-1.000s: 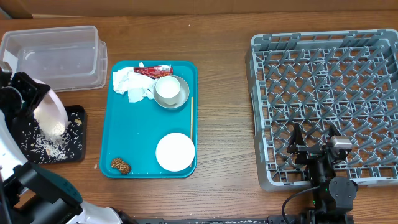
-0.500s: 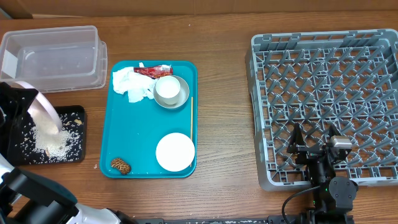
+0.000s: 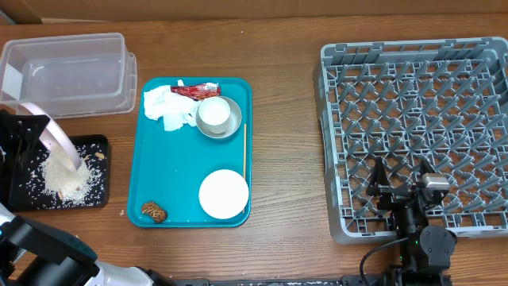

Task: Sort waste into correct bins and load items into the dishwasher
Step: 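Tilt the plate with the left gripper to dump rice onto black tray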

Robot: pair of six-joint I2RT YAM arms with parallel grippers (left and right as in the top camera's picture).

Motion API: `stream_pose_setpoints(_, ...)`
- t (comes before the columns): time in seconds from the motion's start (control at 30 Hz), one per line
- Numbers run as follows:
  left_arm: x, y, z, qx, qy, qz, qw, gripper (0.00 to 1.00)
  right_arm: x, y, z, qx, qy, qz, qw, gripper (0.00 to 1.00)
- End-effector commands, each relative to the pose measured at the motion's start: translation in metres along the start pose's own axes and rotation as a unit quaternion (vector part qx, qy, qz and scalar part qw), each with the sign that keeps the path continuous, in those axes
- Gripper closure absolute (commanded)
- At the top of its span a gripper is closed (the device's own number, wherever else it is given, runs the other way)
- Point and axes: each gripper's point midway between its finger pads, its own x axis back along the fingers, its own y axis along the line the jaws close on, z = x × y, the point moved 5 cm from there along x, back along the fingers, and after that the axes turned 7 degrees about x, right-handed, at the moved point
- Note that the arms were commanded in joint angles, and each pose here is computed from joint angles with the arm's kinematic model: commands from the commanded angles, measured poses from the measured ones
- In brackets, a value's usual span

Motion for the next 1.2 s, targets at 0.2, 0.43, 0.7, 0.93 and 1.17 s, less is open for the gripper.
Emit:
stream_pose_setpoints(0.2,-0.008,0.011,0.015,-0.009,0.025,0.069,0.997,0.96,0.0,-0.001,0.001,0.008,-0.004,0.002,1.0,0.0)
stream_pose_setpoints(0.43,-0.01,0.027,0.016,0.036,0.013,0.101,0.994,0.96,0.0,-0.001,0.001,0.008,-0.004,0.002,1.0,0.0)
stream_pose_setpoints(0.7,0.014,0.03,0.015,0.045,-0.008,0.155,0.987,0.96,0.0,-0.001,0.001,0.008,-0.004,0.002,1.0,0.0)
stream_pose_setpoints(0.93,0.022,0.031,0.014,0.051,-0.018,0.17,0.984,0.96,0.0,-0.001,0.001,0.008,-0.004,0.002,1.0,0.0)
stream_pose_setpoints(1.17,0.024,0.024,0.016,0.069,-0.011,0.201,0.977,0.96,0.0,-0.001,0.001,0.008,-0.004,0.002,1.0,0.0)
